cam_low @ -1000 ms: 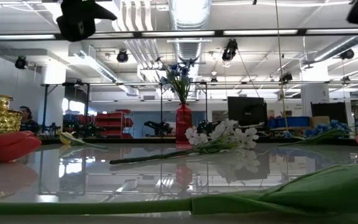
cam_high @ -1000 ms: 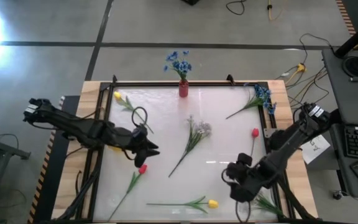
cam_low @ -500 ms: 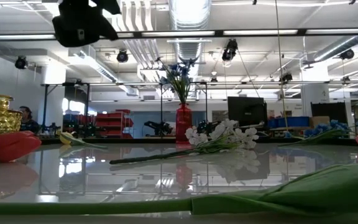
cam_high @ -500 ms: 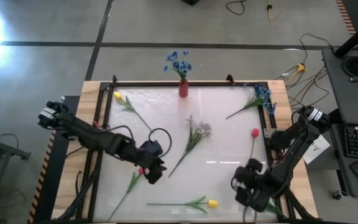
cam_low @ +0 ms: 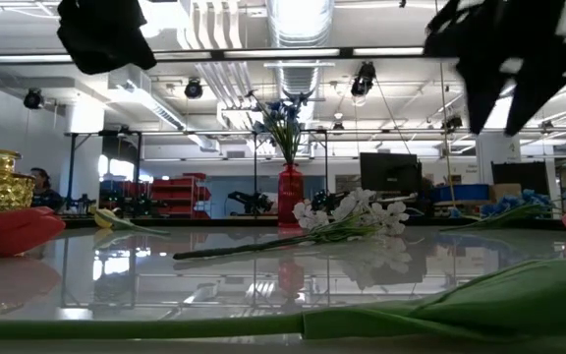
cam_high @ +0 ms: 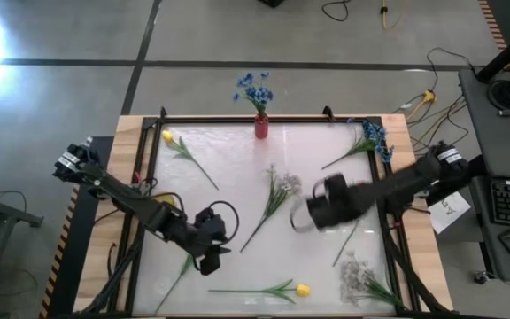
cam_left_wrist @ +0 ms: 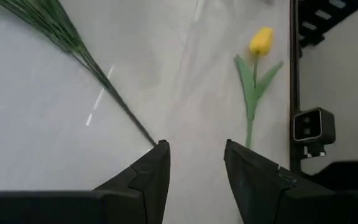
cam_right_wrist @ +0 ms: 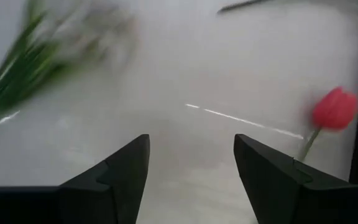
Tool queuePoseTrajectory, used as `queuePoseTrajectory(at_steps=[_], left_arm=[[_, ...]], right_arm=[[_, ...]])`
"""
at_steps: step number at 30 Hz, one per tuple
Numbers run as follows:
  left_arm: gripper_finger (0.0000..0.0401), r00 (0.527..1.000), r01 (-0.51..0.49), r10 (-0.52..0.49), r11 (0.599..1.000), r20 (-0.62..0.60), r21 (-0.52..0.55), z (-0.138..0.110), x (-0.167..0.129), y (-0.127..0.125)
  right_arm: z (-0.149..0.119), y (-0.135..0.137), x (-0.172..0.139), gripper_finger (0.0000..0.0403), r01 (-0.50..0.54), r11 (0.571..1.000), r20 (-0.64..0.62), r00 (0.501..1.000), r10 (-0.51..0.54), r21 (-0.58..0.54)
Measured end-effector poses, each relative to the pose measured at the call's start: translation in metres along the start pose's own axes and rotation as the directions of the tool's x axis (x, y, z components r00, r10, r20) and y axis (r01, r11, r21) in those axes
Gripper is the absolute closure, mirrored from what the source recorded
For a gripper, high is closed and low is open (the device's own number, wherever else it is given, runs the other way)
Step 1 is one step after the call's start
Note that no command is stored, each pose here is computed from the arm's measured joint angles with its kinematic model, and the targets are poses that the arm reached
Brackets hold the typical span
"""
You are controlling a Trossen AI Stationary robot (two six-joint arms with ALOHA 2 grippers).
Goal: Sort flowers into vase by color
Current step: Put the blue flowers into the red flower vase
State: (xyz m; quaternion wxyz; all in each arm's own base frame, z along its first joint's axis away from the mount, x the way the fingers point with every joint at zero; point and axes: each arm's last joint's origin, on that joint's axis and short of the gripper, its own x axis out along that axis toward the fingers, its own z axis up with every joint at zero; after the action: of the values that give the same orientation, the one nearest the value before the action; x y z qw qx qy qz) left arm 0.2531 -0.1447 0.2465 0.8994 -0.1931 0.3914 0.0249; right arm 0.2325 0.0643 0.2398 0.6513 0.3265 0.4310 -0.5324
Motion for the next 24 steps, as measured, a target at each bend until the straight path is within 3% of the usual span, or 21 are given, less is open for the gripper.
queuePoseTrajectory(at_steps=[6, 10, 13, 18, 22, 24], left_arm=[[0.0260, 0.994, 0.049, -0.047, 0.999, 0.094, -0.019, -0.023, -0.010, 0.026], [0.0260, 0.987, 0.084, -0.077, 0.996, 0.142, -0.041, -0.036, -0.010, 0.042], [0.0260, 0.985, 0.080, -0.067, 0.994, 0.160, -0.074, -0.041, -0.008, 0.052], [0.0260, 0.982, 0.062, -0.040, 0.992, 0.185, -0.113, -0.039, -0.006, 0.059], [0.0260, 0.976, 0.057, -0.026, 0.989, 0.215, -0.139, -0.034, -0.005, 0.062], [0.0260, 0.969, 0.035, 0.005, 0.987, 0.246, -0.160, -0.029, -0.005, 0.066]], right_arm=[[0.060, -0.014, 0.051, 0.0180, 0.091, 0.975, -0.047, 0.995, -0.083, 0.204], [0.088, -0.036, 0.078, 0.0165, 0.110, 0.920, -0.047, 0.994, -0.100, 0.377], [0.101, -0.059, 0.098, 0.0144, 0.161, 0.847, -0.081, 0.987, -0.139, 0.507], [0.112, -0.095, 0.120, 0.0112, 0.247, 0.662, -0.103, 0.963, -0.249, 0.707], [0.122, -0.117, 0.135, 0.0110, 0.296, 0.570, -0.104, 0.933, -0.344, 0.767], [0.129, -0.124, 0.142, 0.0118, 0.287, 0.552, -0.085, 0.928, -0.363, 0.783]])
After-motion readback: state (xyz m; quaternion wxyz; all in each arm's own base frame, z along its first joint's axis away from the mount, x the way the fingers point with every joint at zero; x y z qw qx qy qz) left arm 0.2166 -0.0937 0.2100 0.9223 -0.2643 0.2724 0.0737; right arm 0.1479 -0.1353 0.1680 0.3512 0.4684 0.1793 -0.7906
